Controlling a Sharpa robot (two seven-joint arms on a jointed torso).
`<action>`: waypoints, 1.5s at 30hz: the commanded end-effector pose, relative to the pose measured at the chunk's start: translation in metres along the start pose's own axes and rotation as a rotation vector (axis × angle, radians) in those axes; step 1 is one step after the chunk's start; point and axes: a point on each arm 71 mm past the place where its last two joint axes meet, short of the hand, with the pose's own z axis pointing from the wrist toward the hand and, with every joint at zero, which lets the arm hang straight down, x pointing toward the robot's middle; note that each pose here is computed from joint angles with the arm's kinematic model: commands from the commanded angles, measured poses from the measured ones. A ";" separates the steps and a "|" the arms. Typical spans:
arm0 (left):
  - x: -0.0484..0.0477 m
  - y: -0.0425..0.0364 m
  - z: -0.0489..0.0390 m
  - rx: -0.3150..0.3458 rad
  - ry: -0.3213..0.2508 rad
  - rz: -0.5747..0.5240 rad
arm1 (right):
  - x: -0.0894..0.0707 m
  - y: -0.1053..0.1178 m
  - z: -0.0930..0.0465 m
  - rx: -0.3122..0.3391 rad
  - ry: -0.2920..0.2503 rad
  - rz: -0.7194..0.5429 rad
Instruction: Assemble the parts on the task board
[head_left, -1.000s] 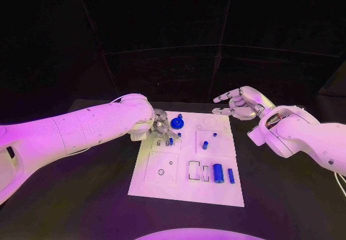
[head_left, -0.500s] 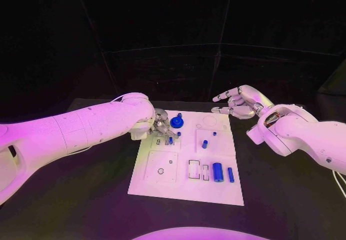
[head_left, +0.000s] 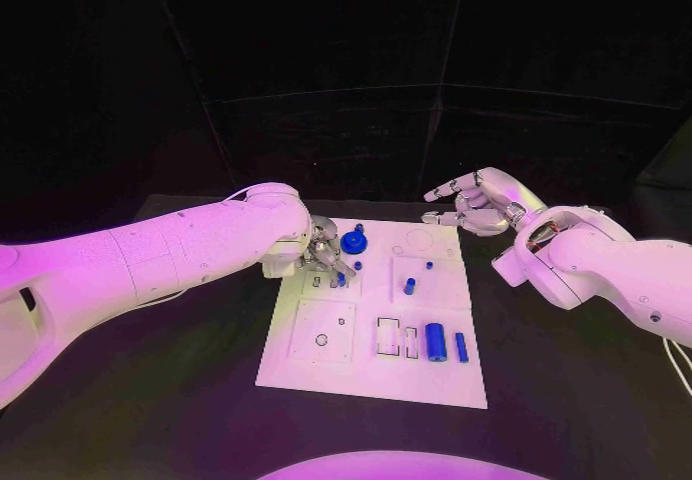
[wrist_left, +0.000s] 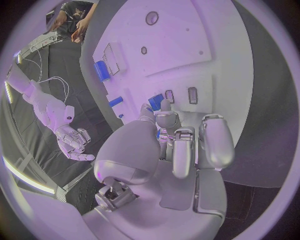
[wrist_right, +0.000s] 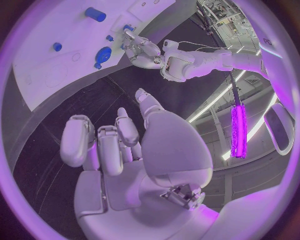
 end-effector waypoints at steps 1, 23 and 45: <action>0.0011 -0.0021 -0.0007 -0.003 0.014 0.018 | 0.000 0.001 0.001 -0.002 0.006 0.002; -0.0007 -0.0045 -0.0022 0.054 -0.021 -0.078 | 0.001 0.000 0.002 0.003 0.012 0.002; 0.0007 0.0139 -0.0236 0.115 -0.131 -0.181 | 0.001 -0.001 0.004 0.009 0.012 0.011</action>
